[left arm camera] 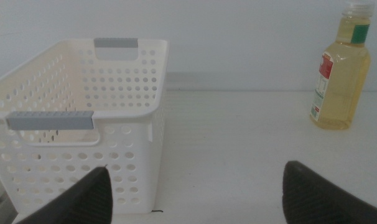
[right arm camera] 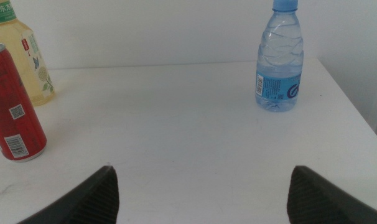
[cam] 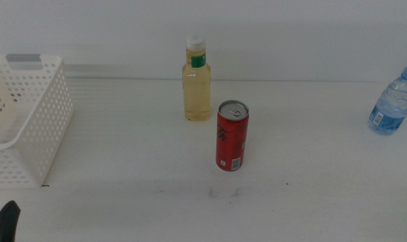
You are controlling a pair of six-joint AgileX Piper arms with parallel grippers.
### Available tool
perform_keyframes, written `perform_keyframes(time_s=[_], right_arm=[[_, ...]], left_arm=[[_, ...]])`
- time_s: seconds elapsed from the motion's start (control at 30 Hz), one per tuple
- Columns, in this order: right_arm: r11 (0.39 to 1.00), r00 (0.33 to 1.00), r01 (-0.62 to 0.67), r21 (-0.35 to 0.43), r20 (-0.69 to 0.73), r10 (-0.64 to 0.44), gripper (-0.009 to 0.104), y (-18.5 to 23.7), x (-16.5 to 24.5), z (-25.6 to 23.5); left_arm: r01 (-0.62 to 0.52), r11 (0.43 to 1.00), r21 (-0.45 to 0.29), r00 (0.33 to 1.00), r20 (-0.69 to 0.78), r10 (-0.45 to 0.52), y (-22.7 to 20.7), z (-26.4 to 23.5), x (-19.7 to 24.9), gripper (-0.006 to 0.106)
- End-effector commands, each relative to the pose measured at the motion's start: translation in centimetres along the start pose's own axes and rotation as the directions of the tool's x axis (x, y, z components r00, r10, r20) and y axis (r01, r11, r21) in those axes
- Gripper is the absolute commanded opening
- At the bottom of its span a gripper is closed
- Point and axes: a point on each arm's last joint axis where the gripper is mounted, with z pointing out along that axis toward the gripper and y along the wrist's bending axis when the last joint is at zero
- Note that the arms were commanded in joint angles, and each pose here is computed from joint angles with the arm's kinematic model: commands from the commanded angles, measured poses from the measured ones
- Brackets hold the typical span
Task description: Use arms to grab the bottles and put them into the dustbin to the left of the table.
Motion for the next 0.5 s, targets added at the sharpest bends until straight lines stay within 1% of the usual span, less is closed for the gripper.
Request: perform_keyframes(time_s=[0.0,0.03,0.1,0.17,0.27,0.37,0.47], right_arm=[[1.000,1.000,0.012,0.008,0.013,-0.012,0.089,-0.1,0.0,0.0],[1.000,1.000,0.012,0.008,0.013,-0.012,0.089,-0.1,0.0,0.0],[1.000,1.000,0.012,0.008,0.013,-0.012,0.089,-0.1,0.0,0.0],[1.000,1.000,0.012,0.008,0.013,-0.012,0.089,-0.1,0.0,0.0],[1.000,1.000,0.012,0.008,0.013,-0.012,0.089,-0.1,0.0,0.0],[1.000,1.000,0.012,0.008,0.013,-0.012,0.089,-0.1,0.0,0.0],[1.000,1.000,0.012,0.008,0.013,-0.012,0.089,-0.1,0.0,0.0]], left_arm=[[0.005,1.000,-0.001,1.000,0.016,-0.005,0.0,0.0,-0.2,0.094],[0.003,1.000,0.022,0.999,0.052,-0.004,-0.1,0.2,-0.7,0.094],[-0.005,0.997,0.074,0.997,0.072,0.000,-0.5,1.1,-1.3,0.094],[-0.016,0.987,0.158,0.996,0.090,0.002,-1.4,2.5,-1.9,0.094],[-0.035,0.954,0.297,0.997,0.078,0.013,-3.4,5.0,-1.7,0.094],[-0.053,0.911,0.408,0.996,0.083,0.021,-5.7,6.7,-0.9,0.094],[-0.065,0.885,0.462,0.997,0.056,0.044,-7.2,8.0,0.6,0.094]])
